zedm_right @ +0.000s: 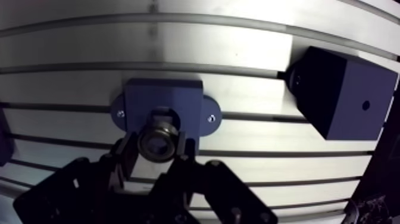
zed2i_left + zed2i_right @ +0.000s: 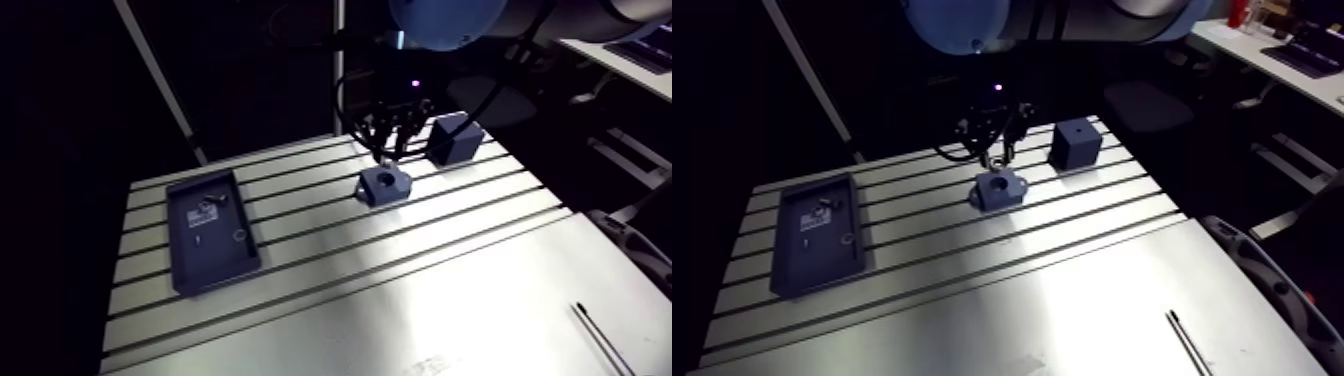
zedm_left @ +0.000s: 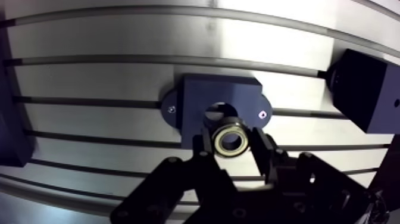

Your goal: Pick up the bearing and press it into the housing until flush.

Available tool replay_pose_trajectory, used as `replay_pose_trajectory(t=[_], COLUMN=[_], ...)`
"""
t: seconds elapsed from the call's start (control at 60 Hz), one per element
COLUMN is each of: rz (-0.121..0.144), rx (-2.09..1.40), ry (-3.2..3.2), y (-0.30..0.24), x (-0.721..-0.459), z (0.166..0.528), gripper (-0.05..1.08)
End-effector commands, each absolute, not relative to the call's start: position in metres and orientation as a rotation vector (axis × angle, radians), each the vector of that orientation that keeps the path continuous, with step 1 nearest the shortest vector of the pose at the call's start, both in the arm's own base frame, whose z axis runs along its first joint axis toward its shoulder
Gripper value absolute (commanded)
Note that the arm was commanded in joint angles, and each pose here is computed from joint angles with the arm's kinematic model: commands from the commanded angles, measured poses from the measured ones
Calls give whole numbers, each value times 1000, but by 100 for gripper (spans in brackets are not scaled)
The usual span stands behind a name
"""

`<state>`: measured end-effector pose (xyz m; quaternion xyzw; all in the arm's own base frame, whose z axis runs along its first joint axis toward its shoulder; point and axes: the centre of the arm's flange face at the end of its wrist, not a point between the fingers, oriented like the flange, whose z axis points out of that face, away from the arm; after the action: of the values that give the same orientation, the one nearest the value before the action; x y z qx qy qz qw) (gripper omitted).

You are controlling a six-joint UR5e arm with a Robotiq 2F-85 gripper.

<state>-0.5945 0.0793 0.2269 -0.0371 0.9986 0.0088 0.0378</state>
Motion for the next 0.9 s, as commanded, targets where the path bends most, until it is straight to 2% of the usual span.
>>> replay_pose_trajectory(t=[0.017, 0.233, 0.4, 0.833, 0.9], rz=[11, 13, -10, -7, -14], rx=[-142, -146, -145, -141, -139], ry=[3040, 3047, 3047, 3051, 3044], y=[83, 81, 79, 79, 80], x=[-593, -591, -588, -587, -588], z=[211, 205, 201, 200, 195], gripper=[62, 62, 62, 62, 62])
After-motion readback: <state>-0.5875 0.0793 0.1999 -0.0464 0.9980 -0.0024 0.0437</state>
